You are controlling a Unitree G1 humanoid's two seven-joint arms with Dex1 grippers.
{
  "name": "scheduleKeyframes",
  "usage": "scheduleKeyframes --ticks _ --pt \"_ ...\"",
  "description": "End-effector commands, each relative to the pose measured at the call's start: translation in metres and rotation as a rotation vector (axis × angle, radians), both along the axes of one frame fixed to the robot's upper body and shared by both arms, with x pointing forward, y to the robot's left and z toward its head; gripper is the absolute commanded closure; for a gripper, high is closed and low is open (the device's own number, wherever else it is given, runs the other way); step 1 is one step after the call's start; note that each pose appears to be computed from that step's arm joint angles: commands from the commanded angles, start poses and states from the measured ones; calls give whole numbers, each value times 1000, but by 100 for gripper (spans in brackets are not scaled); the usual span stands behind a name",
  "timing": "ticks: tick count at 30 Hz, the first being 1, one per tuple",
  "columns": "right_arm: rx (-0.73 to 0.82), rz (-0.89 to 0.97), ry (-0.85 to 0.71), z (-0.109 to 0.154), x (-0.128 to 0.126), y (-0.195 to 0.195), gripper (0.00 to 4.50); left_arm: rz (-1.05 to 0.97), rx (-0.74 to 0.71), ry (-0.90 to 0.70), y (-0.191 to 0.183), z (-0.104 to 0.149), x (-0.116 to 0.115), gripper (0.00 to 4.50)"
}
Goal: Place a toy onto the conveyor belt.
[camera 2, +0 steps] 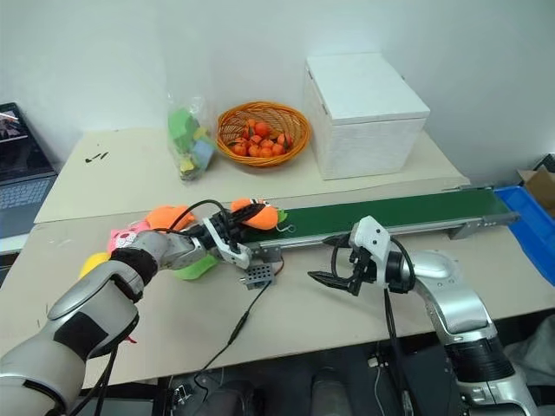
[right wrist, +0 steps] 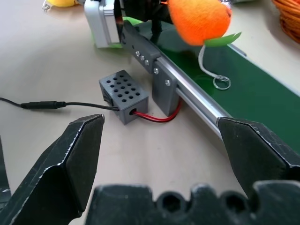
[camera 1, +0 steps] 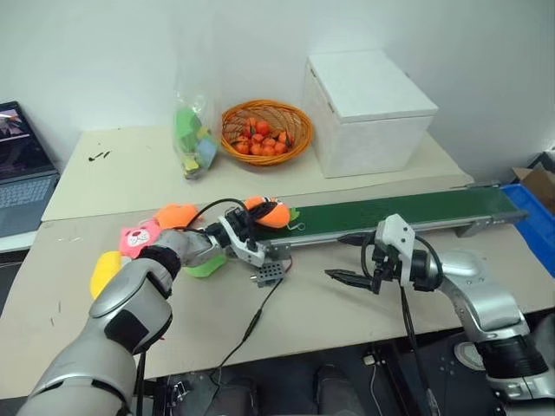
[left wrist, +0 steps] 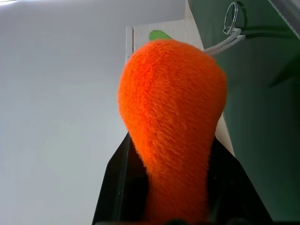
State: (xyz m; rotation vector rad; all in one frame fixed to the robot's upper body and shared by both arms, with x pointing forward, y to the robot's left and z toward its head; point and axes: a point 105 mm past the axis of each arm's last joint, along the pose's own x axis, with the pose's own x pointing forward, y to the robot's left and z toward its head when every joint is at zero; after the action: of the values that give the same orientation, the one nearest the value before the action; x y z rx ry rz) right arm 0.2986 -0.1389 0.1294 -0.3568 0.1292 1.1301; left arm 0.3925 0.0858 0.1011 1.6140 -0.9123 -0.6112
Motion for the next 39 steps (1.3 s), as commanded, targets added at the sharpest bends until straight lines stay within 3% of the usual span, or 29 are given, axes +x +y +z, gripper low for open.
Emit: scheduleKeyframes --ticks 1,2,6,9,10,20,32,39 --pt "14 27 -44 12 4 -1 0 91 130 102 38 -37 -6 283" --pt "13 27 -44 12 5 -2 0 92 132 105 39 -38 -7 266" --pt "1 34 -55 16 13 -5 0 81 104 154 43 -40 -12 110" --pt "-4 46 -61 18 15 -5 0 95 111 160 45 -41 -11 19" --pt "-4 49 -62 19 16 -4 0 102 113 158 47 -40 -10 7" --pt "-1 67 -59 18 22 0 0 109 98 150 62 -32 -12 7" --pt "22 89 -62 21 20 6 0 372 94 99 128 -6 5 7" --pt "31 83 -65 23 20 4 0 398 92 102 135 -3 6 7"
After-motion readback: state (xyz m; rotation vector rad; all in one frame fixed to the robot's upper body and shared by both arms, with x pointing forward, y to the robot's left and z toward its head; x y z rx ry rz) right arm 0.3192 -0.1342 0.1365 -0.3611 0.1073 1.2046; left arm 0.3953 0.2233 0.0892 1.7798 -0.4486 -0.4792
